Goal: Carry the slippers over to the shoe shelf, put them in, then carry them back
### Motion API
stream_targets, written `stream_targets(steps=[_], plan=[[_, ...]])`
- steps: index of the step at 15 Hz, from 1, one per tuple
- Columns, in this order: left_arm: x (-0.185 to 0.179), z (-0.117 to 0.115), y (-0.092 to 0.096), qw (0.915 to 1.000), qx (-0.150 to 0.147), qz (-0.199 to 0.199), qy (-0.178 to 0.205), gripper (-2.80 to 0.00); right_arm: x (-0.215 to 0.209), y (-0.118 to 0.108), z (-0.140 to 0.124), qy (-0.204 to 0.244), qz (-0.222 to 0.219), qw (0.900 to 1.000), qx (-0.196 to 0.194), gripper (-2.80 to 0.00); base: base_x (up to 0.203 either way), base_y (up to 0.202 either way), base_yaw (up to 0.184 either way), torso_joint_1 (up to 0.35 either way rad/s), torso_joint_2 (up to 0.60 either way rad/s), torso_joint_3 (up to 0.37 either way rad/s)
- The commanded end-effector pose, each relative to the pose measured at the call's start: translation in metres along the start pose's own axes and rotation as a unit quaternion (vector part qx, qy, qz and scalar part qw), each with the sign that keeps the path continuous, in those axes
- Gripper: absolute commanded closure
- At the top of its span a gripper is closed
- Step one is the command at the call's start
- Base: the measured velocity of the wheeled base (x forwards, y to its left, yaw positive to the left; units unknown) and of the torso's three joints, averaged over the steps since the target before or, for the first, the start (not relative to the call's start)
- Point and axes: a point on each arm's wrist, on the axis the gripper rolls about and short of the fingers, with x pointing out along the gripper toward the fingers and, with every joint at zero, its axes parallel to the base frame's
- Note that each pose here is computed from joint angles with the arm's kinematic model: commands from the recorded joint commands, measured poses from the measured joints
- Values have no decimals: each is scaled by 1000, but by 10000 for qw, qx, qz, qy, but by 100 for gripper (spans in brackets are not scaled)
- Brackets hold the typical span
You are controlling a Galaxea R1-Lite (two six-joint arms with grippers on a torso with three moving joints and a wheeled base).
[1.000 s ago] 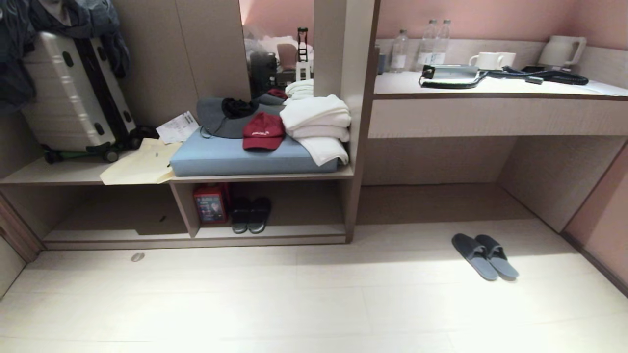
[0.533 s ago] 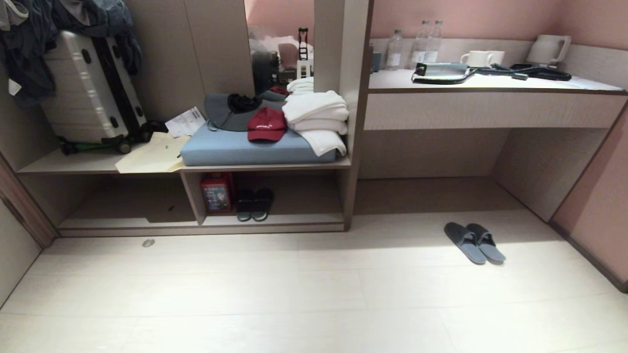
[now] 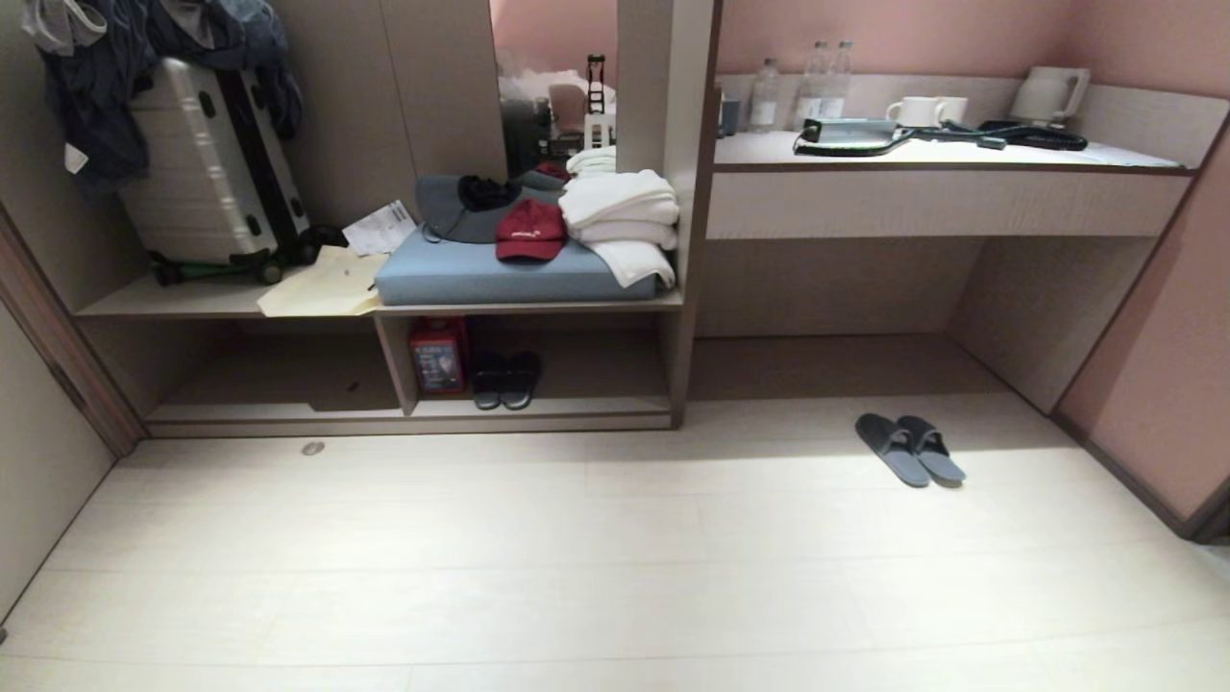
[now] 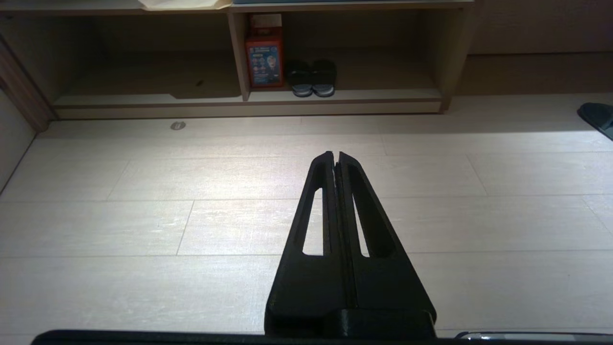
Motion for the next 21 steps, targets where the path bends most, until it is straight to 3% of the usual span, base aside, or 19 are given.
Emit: stream_targets(steps=[1, 21], plan=[[0, 0, 0, 10000, -2, 1, 5, 0, 0, 0, 0, 1, 2, 10000, 4, 0, -195, 0, 1, 2, 1, 2], [0, 0, 0, 10000, -9, 1, 5, 0, 0, 0, 0, 1, 2, 10000, 4, 0, -196, 0, 1, 3, 2, 1]])
